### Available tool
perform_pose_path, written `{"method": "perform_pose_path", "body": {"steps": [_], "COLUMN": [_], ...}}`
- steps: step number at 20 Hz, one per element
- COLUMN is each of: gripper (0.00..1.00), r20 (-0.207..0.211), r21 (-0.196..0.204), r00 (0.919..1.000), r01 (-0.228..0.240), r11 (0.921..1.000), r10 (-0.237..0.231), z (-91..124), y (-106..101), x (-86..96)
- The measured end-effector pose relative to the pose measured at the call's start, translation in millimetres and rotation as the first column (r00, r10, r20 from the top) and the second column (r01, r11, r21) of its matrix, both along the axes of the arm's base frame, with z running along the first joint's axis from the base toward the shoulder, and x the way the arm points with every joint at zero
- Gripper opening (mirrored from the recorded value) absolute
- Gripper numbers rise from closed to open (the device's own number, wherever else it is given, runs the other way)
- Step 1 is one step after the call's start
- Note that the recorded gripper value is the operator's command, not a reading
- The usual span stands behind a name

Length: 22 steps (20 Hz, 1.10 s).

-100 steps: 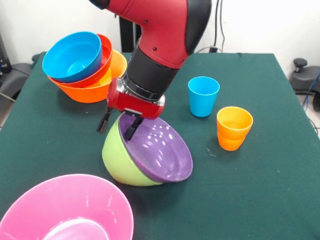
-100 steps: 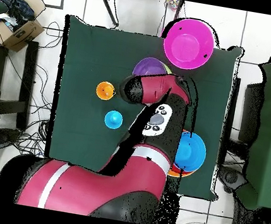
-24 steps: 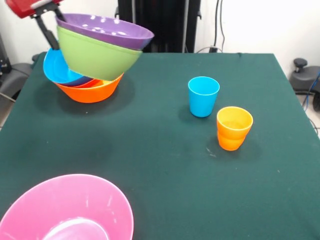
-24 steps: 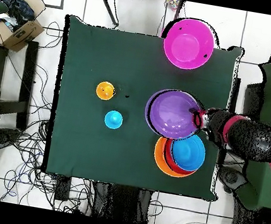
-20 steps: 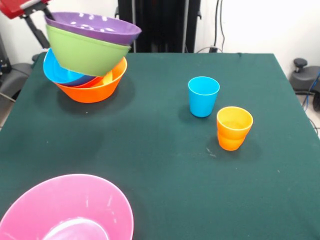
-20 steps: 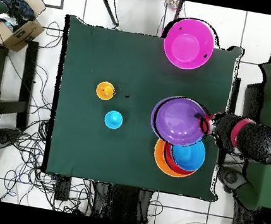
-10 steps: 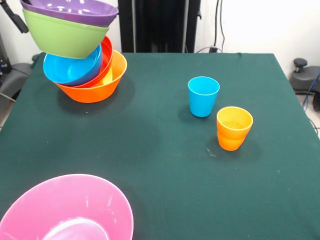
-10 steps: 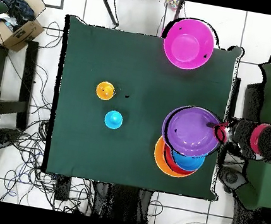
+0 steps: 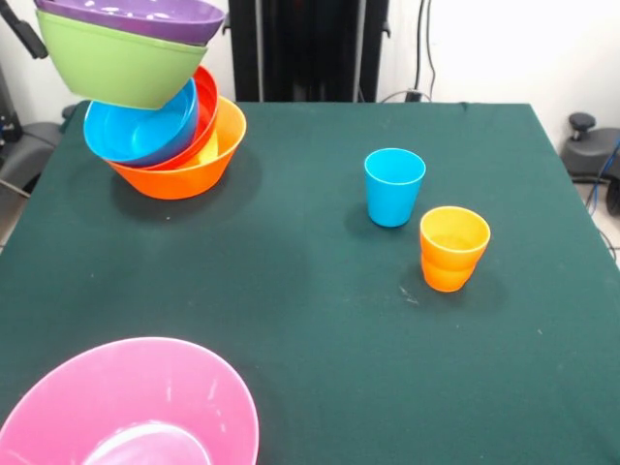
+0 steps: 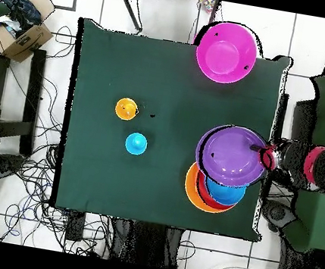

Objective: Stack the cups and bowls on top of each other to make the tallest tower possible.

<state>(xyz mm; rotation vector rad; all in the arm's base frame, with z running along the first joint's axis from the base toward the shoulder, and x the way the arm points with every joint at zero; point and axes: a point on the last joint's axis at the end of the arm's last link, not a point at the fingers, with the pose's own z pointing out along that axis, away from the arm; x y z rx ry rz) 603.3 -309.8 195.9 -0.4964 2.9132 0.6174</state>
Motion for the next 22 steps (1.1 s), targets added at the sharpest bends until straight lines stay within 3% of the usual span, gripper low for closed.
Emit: {"method": "perform_pose_path", "body": {"steps": [13, 22], "gripper": [0.0, 0.0], "r20": [0.0, 0.003], "r21": [-0.011, -0.037], "r00": [0.9998, 0.9999], "r01": [0.019, 0.014], "r11": [0.9998, 0.9992], "r10": [-0.019, -0.014], "z": [-2.3, -24.9], "y": [-14.8, -21.6], "x": [-8.4, -25.1]}}
